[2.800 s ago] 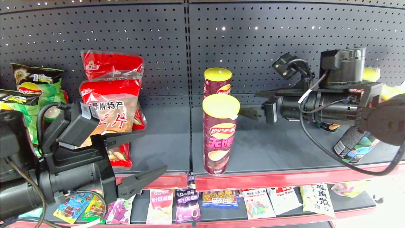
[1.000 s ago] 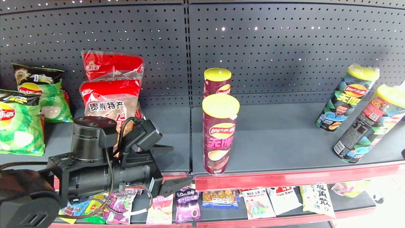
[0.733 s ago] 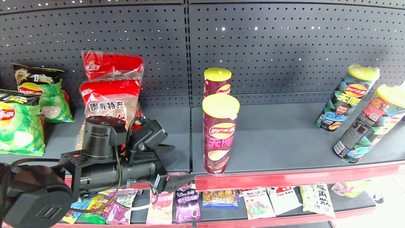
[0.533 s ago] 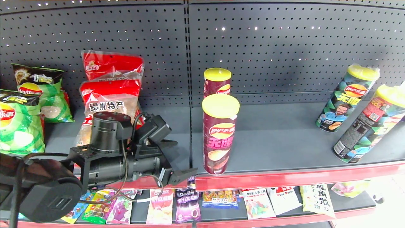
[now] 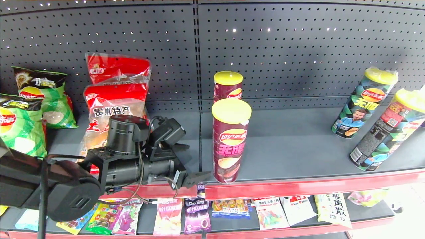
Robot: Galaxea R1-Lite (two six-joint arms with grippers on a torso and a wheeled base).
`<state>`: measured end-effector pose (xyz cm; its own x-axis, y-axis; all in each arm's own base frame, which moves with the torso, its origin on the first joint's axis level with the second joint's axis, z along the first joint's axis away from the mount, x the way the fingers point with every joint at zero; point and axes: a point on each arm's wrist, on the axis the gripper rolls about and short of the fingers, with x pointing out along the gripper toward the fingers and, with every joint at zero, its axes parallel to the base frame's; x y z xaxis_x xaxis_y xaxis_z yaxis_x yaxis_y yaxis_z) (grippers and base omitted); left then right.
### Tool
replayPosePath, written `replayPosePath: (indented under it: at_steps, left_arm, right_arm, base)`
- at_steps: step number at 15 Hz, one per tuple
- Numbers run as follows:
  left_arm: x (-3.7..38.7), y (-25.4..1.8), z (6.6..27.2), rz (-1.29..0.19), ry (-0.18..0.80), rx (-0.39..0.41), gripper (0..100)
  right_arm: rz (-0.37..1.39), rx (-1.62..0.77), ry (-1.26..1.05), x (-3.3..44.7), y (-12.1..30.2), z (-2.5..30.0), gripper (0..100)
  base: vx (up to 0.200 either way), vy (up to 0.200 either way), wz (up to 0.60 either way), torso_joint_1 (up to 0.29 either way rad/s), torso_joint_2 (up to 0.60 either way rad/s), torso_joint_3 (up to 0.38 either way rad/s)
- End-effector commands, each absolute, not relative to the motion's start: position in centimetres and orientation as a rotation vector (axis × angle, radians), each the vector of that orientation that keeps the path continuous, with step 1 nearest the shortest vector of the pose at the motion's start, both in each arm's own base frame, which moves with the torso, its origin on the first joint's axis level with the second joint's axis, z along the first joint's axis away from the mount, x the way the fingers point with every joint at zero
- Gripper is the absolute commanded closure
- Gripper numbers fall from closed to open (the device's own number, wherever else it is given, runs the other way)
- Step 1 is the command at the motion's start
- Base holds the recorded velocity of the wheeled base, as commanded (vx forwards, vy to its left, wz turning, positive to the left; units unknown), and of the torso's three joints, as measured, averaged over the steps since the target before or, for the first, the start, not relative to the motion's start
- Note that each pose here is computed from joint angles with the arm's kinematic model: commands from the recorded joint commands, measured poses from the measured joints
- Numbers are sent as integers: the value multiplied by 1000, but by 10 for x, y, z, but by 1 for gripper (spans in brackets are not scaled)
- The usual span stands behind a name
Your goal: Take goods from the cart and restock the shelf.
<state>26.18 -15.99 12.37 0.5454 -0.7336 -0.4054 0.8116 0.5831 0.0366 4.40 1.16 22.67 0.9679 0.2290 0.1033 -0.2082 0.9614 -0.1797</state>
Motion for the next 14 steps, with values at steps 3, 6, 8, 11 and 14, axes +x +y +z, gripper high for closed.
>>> replayPosePath:
  at_steps: [3,6,8,11,14]
  left_arm:
    - [269,-164,121,-923,371,232,0]
    - [271,-165,121,-921,370,231,0]
    - [273,-165,122,-906,366,234,0]
    - [274,-165,120,-901,371,235,0]
    - [277,-166,121,-887,364,237,0]
  right_arm:
    - [222,-168,-118,45,12,227,0]
    - [222,-167,-117,46,12,226,0]
    - [222,-166,-116,46,12,226,0]
    - [222,-166,-116,46,12,226,0]
    - [222,-166,-115,46,12,226,0]
  base:
    - [0,0,0,0,0,0]
    - [0,0,0,0,0,0]
    - [0,0,0,0,0,0]
    - [0,0,0,0,0,0]
    - [0,0,0,0,0,0]
